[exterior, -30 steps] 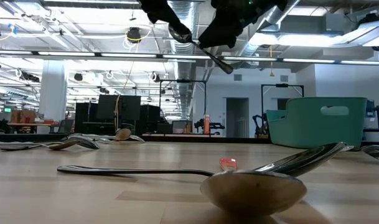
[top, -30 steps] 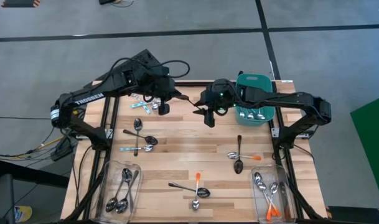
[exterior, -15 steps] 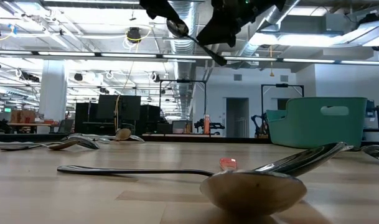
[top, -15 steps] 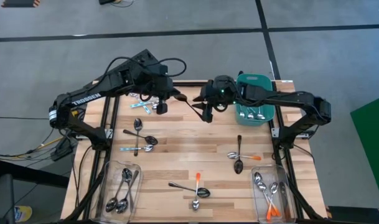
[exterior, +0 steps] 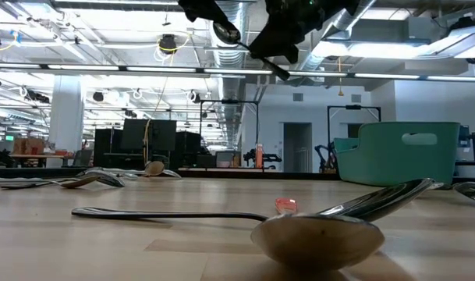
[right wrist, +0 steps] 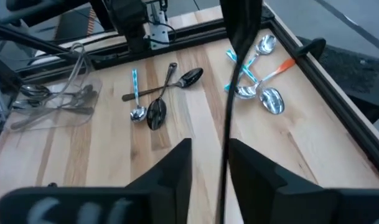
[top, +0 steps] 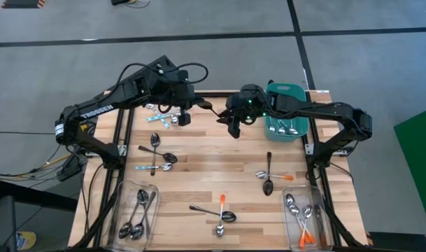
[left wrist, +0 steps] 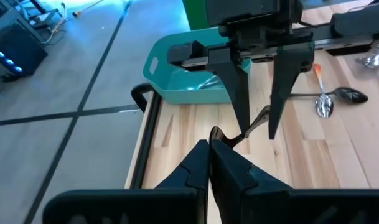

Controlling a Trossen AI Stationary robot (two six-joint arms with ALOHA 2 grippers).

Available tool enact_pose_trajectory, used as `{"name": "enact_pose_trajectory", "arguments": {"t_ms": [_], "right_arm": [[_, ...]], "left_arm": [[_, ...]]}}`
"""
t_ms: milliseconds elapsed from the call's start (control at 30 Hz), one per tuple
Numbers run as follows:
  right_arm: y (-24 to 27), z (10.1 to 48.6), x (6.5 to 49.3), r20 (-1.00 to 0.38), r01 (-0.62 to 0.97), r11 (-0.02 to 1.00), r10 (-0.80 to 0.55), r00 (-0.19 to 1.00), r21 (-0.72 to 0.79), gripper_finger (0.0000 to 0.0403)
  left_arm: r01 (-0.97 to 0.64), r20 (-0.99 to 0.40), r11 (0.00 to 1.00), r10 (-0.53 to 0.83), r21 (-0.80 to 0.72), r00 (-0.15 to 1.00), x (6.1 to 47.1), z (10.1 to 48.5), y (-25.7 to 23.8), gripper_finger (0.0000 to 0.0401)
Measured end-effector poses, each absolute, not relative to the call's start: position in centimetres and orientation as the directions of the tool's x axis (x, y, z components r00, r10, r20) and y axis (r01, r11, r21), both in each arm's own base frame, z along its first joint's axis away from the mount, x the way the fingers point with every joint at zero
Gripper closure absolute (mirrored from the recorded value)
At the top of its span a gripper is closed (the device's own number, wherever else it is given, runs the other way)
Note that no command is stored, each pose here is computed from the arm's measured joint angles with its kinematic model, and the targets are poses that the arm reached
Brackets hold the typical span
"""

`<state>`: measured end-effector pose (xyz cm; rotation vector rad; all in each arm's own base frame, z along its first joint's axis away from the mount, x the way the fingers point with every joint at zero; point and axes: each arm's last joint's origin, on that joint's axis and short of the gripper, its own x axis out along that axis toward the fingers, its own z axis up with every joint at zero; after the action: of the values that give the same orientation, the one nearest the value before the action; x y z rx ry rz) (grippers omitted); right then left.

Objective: Sort silverware by color (type)
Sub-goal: Put the black spoon into the left transparent bin

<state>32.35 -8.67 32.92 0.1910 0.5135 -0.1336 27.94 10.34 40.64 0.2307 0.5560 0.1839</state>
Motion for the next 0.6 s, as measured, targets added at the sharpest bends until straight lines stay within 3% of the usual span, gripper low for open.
{"name": "enact_pose_trajectory", "arguments": {"t_ms": [233, 433, 600], "right_arm": [[-8.7, 32.8, 32.3, -0.509, 0.184, 0.971, -0.084, 0.857, 0.15, 0.0385], [-8.9, 33.0, 32.4, -0.489, 0.234, 0.952, -0.112, 0.865, 0.196, 0.0389], [-10.2, 33.7, 32.4, -0.413, 0.281, 0.922, -0.154, 0.897, 0.268, 0.0389]], "left_arm": [[-0.137, -0.49, 0.966, 0.231, 0.221, 0.84, 27.6, 41.0, 10.2, 0.0401], [-0.22, -0.488, 0.966, 0.257, 0.133, 0.834, 27.6, 41.0, 10.3, 0.039], [-0.362, -0.455, 0.926, 0.369, 0.107, 0.81, 25.9, 42.2, 10.2, 0.0335]]}}
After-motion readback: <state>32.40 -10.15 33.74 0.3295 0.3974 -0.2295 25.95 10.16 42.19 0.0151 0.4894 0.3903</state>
